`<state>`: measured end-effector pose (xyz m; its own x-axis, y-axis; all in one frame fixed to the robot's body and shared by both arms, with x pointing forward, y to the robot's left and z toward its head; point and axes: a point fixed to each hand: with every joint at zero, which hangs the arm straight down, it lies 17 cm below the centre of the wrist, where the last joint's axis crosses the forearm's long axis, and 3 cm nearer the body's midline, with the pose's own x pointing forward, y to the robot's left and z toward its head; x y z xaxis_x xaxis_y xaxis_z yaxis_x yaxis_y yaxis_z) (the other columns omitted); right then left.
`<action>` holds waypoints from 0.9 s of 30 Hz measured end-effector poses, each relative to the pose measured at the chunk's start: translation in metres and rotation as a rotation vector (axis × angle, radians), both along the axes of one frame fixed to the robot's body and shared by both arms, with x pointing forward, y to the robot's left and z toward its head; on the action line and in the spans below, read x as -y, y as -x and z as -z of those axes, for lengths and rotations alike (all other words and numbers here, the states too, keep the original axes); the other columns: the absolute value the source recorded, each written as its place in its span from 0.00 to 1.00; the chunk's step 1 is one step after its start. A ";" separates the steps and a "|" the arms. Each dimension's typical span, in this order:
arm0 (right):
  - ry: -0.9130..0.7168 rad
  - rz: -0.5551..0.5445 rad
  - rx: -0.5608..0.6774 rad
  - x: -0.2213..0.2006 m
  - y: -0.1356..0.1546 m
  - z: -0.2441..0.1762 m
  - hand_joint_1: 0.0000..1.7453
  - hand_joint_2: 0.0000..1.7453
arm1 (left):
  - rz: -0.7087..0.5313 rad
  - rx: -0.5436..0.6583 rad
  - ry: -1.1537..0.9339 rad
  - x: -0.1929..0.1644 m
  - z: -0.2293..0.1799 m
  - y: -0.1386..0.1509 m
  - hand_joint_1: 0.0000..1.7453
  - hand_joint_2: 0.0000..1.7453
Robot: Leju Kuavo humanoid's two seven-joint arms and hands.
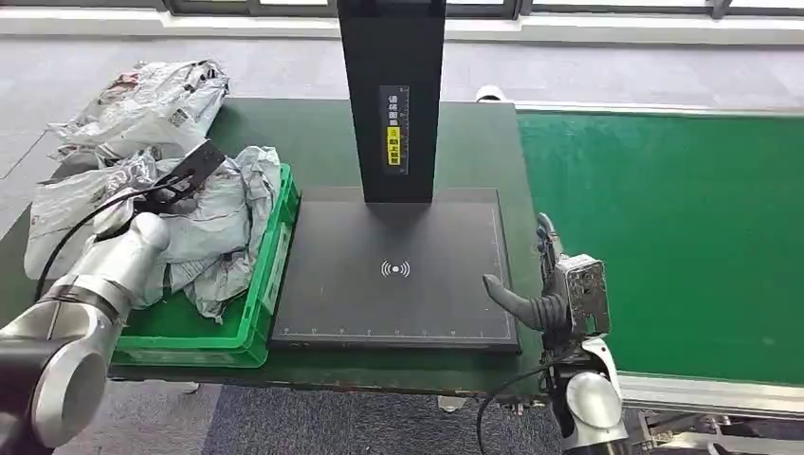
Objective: Moved the parcel from conveyor to table for the left to box.
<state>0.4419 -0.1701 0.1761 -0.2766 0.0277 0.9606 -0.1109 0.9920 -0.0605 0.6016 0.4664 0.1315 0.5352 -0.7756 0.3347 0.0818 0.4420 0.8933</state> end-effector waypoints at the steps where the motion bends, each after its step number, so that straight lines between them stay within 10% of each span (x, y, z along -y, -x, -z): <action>1: 0.001 0.000 0.000 0.000 0.000 0.000 0.00 1.00 | -0.002 -0.005 -0.005 -0.003 0.001 0.001 0.00 1.00; 22: 0.018 -0.016 -0.028 0.003 0.000 0.010 0.00 1.00 | 0.076 -0.237 -0.114 -0.049 -0.005 0.017 0.00 1.00; 23: 0.018 -0.018 -0.029 0.004 -0.001 0.011 0.00 1.00 | 0.099 -0.263 -0.121 -0.052 -0.012 0.016 0.00 0.00; 27: 0.021 -0.014 -0.036 0.020 -0.002 0.025 0.00 1.00 | 0.245 -0.361 -0.102 -0.070 -0.063 0.018 0.00 0.00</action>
<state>0.4437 -0.1898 0.1512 -0.2425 0.0445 0.9691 -0.1271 0.9889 -0.0772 0.5836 0.5364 0.1945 0.3999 -0.9135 0.0755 0.4878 0.2818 0.8262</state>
